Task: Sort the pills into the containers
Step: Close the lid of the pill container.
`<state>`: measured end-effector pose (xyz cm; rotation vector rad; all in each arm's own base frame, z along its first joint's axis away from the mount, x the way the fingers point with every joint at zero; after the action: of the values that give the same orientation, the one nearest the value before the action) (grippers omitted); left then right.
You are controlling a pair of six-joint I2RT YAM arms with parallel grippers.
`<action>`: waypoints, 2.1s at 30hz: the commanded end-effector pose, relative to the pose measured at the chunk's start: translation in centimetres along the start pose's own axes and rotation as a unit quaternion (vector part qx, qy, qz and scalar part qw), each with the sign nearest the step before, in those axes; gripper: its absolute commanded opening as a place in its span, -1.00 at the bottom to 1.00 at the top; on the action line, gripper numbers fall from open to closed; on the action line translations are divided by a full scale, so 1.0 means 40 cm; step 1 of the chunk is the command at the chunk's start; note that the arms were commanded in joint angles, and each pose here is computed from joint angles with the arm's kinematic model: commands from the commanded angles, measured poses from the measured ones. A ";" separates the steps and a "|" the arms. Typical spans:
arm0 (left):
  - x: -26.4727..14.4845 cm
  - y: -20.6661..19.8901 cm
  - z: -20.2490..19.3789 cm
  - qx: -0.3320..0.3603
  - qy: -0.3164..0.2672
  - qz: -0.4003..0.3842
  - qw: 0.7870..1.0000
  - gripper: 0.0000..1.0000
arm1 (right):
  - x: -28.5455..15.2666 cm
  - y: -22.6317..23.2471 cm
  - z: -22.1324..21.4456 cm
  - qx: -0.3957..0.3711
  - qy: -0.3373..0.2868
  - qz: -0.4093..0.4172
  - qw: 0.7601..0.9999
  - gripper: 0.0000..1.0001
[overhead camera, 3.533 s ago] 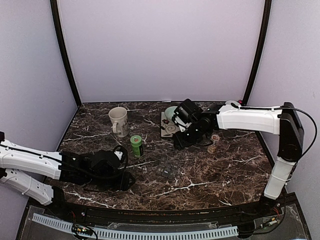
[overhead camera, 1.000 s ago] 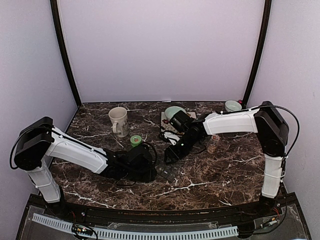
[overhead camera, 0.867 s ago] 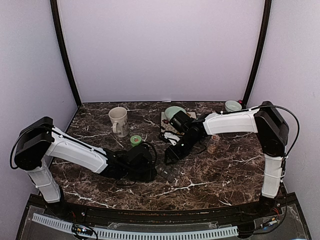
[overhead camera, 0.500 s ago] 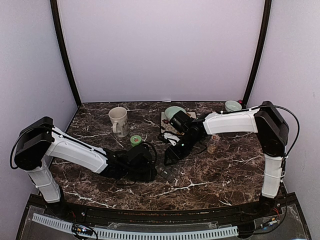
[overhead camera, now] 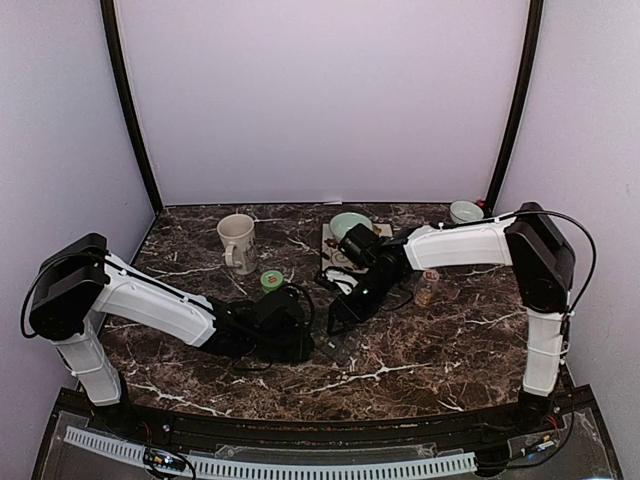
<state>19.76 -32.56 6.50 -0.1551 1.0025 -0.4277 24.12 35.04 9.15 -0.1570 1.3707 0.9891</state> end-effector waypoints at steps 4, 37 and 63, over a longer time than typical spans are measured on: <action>0.018 0.024 -0.028 0.007 0.027 0.018 0.999 0.04 | 0.004 0.017 0.019 -0.014 0.000 0.014 1.000 0.12; 0.020 0.034 -0.040 0.005 0.032 0.020 0.999 0.03 | 0.045 0.032 0.031 -0.010 0.016 0.034 0.999 0.08; 0.015 0.046 -0.047 0.006 0.035 0.027 0.999 0.01 | 0.089 0.037 -0.004 -0.001 0.050 0.048 0.998 -0.10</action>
<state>19.78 -32.69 6.41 -0.1611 1.0004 -0.4333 23.21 37.31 7.43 -0.1447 1.4492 1.0659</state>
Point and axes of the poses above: each gripper's point midway between its finger pads, its own x axis out along the fingers, its own y axis along the line the jaws close on, z = x × y, the point moved 5 cm from there along -x, back along the fingers, and after that the axes turned 4 degrees about x, right-handed, at the moved point
